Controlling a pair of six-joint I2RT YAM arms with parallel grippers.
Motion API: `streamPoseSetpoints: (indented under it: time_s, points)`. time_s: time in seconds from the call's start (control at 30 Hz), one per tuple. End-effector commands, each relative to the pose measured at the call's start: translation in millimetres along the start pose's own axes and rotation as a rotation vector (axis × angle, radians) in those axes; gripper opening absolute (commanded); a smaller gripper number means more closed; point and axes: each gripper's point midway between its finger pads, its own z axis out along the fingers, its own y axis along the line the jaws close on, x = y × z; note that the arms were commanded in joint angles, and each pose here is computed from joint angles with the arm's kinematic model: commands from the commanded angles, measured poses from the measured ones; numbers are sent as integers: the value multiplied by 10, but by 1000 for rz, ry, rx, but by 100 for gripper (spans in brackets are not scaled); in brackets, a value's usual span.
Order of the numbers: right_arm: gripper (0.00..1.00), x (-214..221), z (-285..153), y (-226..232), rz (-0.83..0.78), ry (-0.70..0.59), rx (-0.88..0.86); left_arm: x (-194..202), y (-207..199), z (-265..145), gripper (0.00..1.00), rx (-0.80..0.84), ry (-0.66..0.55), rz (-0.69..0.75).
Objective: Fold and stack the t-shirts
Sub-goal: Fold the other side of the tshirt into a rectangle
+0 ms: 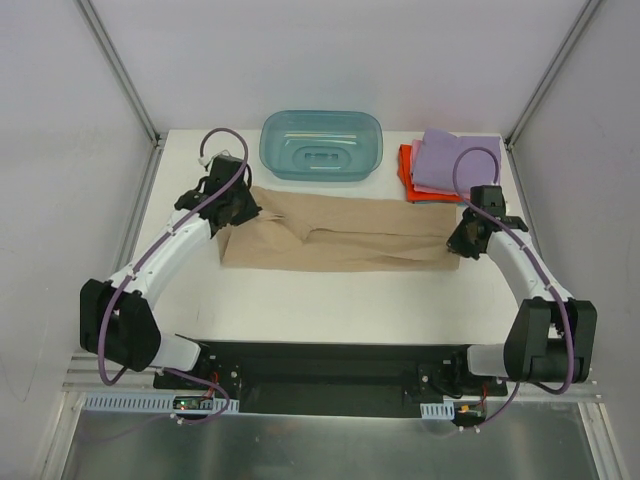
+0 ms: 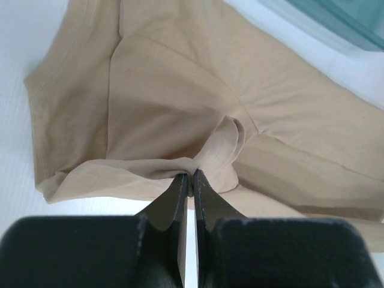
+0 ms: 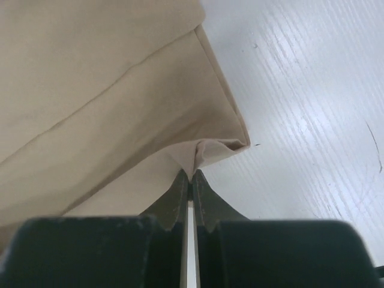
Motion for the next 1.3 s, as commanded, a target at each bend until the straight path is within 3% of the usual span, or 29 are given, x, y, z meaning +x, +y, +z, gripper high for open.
streamPoseSetpoints:
  time_s: [0.0,0.27,0.43,0.53,0.57,0.6,0.63,0.67,0.73,0.77,0.8,0.87,1.03,1.17,1.27]
  points:
    - [1,-220,-23,24,-19,-43,27,-330,-134,-10,0,40,-79,59]
    - [1,-293,160,60,-7,-16,66,-556,-189,233,0,23,-94,96]
    - [5,-335,312,106,-3,7,83,-626,-23,659,5,-50,-48,67]
    - [10,-403,409,50,-3,2,140,-724,46,952,24,-80,-21,100]
    - [13,-433,441,38,-3,-2,160,-814,34,994,43,-72,-24,88]
    - [16,-447,458,30,-2,-3,168,-773,82,1105,51,-81,1,73]
    - [30,-459,463,29,0,-4,174,-752,88,1147,62,-75,17,60]
    - [43,-469,466,24,0,-3,181,-771,53,1164,80,-50,28,46]
    - [77,-522,421,50,-2,-16,173,-746,40,1173,93,-37,44,38]
    - [85,-550,369,64,-3,-30,165,-723,16,1158,99,-21,53,34]
    - [96,-567,334,53,-5,-39,165,-745,-11,1074,99,-7,44,31]
    - [100,-603,224,101,-34,-73,141,-614,-21,1011,99,20,79,17]
    - [99,-512,122,563,-177,-94,-31,-251,-120,848,99,116,155,-24]
    - [100,-348,284,1033,-257,-9,-182,-40,-184,916,99,152,202,-53]
    - [100,-251,456,1264,-279,41,-192,131,-153,1043,99,150,259,-80]
